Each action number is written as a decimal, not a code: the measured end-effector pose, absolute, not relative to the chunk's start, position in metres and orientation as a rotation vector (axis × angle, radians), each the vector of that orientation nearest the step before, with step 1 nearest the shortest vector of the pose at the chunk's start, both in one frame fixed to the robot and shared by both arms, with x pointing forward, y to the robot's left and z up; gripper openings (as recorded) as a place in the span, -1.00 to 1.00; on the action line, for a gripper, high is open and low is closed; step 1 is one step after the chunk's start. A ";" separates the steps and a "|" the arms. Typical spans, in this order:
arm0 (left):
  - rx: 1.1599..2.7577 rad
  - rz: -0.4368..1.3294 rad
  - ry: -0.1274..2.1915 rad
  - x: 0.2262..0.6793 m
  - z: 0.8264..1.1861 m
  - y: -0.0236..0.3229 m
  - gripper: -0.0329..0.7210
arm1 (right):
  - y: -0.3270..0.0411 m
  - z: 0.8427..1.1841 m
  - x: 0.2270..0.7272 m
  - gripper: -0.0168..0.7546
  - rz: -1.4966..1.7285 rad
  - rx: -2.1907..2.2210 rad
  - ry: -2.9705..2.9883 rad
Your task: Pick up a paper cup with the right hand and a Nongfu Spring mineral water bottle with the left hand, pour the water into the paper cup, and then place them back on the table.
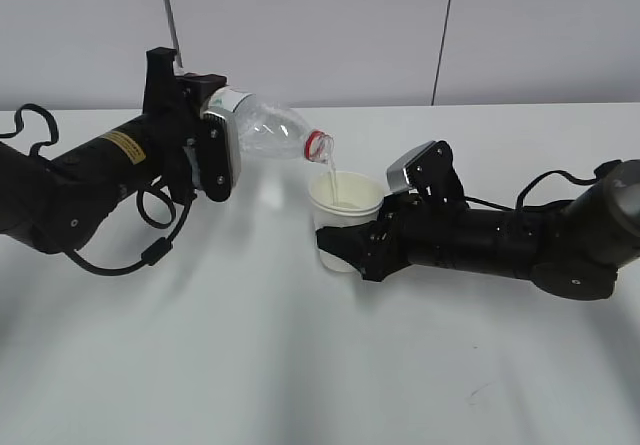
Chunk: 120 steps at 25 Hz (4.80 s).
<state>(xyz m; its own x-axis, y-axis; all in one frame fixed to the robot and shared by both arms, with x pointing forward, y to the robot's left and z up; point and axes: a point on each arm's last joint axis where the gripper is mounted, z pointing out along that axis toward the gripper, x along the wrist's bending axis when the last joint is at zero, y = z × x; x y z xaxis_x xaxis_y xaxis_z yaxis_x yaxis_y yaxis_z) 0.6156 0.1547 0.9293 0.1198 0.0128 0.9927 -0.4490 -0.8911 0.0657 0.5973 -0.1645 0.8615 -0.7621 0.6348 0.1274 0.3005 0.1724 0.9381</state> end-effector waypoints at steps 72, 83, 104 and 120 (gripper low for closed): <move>1.378 0.949 1.191 0.622 0.901 0.170 0.20 | -0.185 0.873 0.621 0.36 1.552 1.135 1.757; 1.376 0.953 1.175 0.622 0.902 0.169 0.20 | -0.202 0.867 0.628 0.36 1.338 1.268 1.656; 1.402 0.955 1.142 0.622 0.902 0.167 0.20 | -0.209 0.839 0.648 0.36 1.263 1.322 1.560; 1.404 0.953 1.143 0.622 0.902 0.167 0.20 | -0.209 0.834 0.648 0.67 1.235 1.343 1.585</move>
<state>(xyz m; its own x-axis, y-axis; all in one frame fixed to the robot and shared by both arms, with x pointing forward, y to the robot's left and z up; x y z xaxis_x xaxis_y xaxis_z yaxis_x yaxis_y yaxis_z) 0.6216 0.1672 0.9019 0.2284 0.9731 -0.0308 0.1445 -0.0026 0.9895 0.6483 -0.2087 0.8343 -0.2090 0.9760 0.0619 0.2988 0.0034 0.9543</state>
